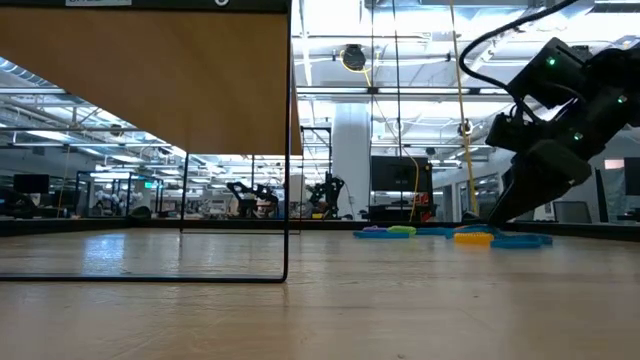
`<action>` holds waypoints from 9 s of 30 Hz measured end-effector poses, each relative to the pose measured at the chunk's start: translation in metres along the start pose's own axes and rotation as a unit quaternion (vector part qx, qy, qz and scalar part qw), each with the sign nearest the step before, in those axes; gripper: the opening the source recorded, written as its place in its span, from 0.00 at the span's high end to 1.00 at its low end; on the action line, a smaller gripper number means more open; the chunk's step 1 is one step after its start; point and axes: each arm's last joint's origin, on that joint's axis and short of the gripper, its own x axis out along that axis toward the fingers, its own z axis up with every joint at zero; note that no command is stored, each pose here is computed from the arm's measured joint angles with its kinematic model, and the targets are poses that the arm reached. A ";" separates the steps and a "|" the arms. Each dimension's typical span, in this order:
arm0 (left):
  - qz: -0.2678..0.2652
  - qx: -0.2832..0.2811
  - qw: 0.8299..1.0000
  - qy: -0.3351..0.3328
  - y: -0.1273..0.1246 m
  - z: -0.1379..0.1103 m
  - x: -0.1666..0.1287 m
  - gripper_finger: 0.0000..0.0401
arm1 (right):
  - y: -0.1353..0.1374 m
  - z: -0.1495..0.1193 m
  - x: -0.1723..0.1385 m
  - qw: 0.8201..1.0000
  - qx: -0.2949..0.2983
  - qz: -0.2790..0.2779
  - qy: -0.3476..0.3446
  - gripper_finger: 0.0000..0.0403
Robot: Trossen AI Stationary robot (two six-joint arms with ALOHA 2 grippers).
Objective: Pick & Place Office Desk Supplies
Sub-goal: Put the blue rubber band into the center green bin on the shelf
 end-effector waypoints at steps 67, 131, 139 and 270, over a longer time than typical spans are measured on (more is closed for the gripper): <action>0.002 -0.003 1.000 0.005 0.000 -0.001 0.000 0.30 | 0.013 -0.016 0.013 0.996 0.024 -0.047 0.072 0.63; -0.130 0.068 0.989 -0.023 -0.033 0.016 0.164 0.30 | 0.057 0.142 -0.031 0.838 -0.177 0.147 -0.495 1.00; -0.125 0.069 0.990 -0.022 -0.031 0.016 0.165 0.46 | 0.058 0.143 -0.029 0.826 -0.183 0.159 -0.509 1.00; -0.013 -0.087 0.996 -0.022 0.002 0.037 -0.057 0.29 | -0.202 0.093 0.082 0.942 0.244 -0.189 0.129 0.87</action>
